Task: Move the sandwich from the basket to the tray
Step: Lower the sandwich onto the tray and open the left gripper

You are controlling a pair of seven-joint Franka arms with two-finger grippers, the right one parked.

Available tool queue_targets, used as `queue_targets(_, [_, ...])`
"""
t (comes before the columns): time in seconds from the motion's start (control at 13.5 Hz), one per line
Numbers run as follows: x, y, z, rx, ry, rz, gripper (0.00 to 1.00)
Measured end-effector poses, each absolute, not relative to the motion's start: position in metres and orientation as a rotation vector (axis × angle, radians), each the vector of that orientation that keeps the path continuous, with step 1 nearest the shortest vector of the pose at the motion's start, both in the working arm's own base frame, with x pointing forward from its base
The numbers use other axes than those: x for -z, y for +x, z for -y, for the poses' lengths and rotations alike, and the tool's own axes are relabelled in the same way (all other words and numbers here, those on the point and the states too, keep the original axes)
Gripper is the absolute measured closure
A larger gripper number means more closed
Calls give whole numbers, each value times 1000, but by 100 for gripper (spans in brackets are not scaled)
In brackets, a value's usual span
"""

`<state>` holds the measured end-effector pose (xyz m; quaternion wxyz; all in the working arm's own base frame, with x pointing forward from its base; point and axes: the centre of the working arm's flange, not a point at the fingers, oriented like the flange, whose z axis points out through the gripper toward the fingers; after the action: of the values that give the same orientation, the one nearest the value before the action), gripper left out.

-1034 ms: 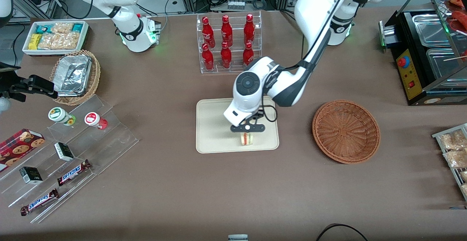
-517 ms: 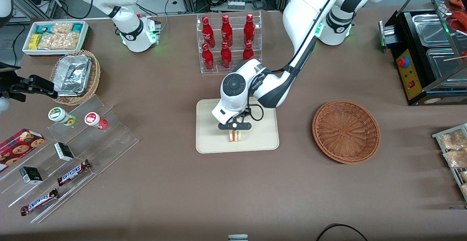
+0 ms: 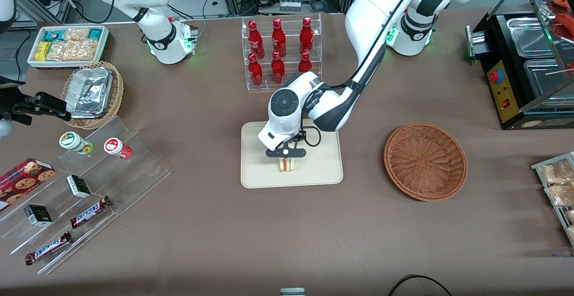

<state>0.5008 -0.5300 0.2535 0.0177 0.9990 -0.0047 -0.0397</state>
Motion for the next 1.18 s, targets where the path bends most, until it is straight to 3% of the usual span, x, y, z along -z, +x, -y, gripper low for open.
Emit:
queue_targets(0.74, [-245, 500, 528, 90, 3120, 29, 85])
queue_targets(0.81, [-245, 500, 528, 90, 3120, 24, 78])
queue_targets(1.18, [-242, 500, 528, 87, 3120, 17, 25])
